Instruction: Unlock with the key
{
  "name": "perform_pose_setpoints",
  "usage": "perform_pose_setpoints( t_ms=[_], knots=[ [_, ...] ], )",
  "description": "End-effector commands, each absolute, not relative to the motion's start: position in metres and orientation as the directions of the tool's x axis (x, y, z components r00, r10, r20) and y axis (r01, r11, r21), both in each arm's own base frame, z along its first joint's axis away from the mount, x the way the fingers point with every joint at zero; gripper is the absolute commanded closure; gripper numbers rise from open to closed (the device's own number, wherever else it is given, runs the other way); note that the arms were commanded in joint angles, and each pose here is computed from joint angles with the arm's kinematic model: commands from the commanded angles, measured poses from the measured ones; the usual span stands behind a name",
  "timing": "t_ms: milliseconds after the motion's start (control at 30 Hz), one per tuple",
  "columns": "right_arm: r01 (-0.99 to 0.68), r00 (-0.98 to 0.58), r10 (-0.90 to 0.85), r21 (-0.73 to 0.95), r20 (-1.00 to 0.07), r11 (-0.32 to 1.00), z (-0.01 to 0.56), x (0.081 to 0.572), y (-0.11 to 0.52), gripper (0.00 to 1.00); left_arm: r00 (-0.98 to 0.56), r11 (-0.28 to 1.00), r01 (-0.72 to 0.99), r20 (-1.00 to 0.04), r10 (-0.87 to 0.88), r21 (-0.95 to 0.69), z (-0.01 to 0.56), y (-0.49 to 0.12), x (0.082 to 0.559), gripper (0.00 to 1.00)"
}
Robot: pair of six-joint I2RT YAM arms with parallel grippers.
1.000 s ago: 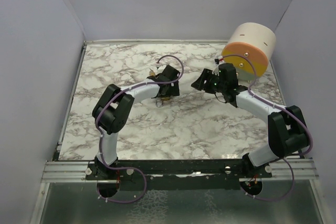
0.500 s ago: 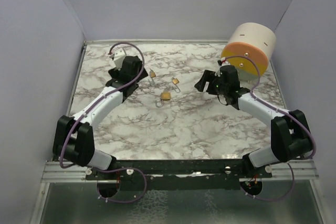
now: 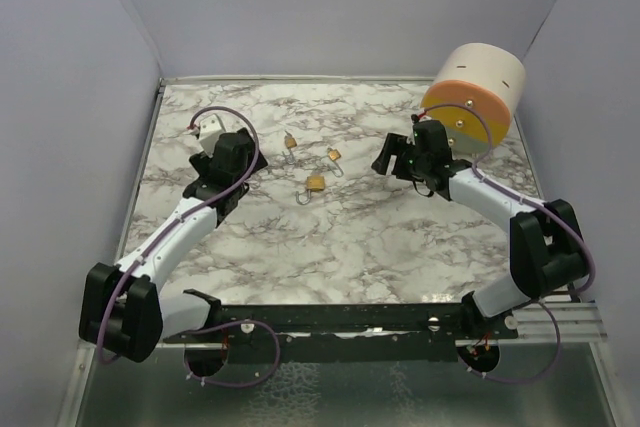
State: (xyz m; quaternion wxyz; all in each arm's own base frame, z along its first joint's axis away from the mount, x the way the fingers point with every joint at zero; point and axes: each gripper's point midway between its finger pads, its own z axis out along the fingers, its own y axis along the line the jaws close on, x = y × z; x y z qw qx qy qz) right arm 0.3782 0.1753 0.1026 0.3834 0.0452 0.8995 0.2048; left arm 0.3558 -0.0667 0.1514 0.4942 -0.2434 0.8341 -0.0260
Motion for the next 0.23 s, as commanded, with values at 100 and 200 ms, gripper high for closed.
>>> perform_pose_setpoints(
  t_ms=[100, 200],
  knots=[
    [-0.046, -0.684, 0.261, 0.398, -0.681, 0.916, 0.1124, 0.3842, 0.172, 0.23, -0.279, 0.856, -0.4, -0.845, -0.455, -0.329, 0.181, -0.0572, 0.3624, 0.01],
    [-0.047, -0.684, 0.265, 0.403, -0.68, 0.914, 0.1138, 0.3838, 0.1726, 0.23, -0.285, 0.852, -0.407, -0.841, -0.46, -0.328, 0.1777, -0.0577, 0.3634, 0.01]
  ],
)
